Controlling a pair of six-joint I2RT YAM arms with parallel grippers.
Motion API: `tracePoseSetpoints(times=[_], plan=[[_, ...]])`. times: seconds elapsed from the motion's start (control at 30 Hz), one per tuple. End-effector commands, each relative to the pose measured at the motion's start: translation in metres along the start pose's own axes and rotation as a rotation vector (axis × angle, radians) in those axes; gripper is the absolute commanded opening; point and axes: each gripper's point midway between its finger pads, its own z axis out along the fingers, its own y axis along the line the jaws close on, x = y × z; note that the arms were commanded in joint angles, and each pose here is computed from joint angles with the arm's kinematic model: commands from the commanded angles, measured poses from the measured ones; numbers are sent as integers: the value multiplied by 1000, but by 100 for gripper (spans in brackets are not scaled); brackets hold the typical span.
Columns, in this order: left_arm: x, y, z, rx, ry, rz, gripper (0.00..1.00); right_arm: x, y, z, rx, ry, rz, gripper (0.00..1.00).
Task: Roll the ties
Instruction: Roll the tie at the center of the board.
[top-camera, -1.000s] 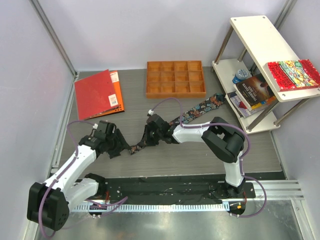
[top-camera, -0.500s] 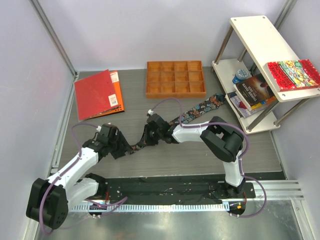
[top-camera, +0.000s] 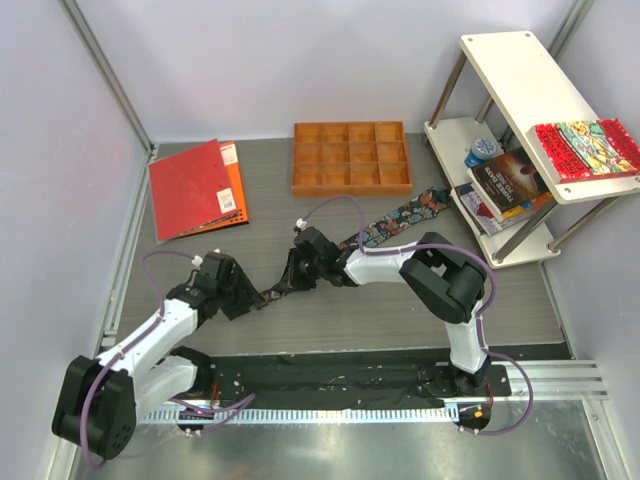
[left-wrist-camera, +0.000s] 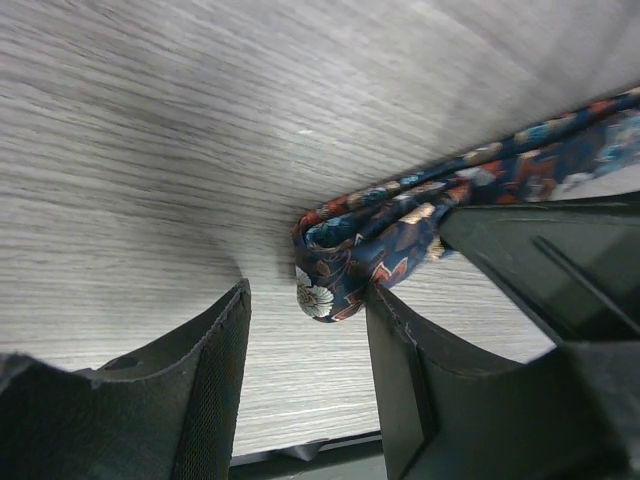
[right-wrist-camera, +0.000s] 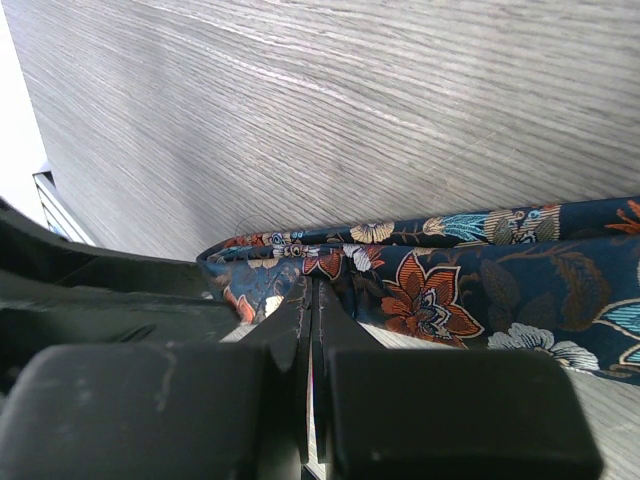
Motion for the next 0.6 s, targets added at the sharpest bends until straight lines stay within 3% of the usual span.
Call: tracePoseSetpoints(times=[0.0,0.2,0.57], plan=[[-19,-12,-10,61,-114,-19,50,4,-13,5,29,7,5,1],[-21,-11,-8,54,-118,-6,50,4,-15,7,33,8,9,1],[-8,-1,15,29,-65,-14,33,5,-15,10,33,14,12,1]])
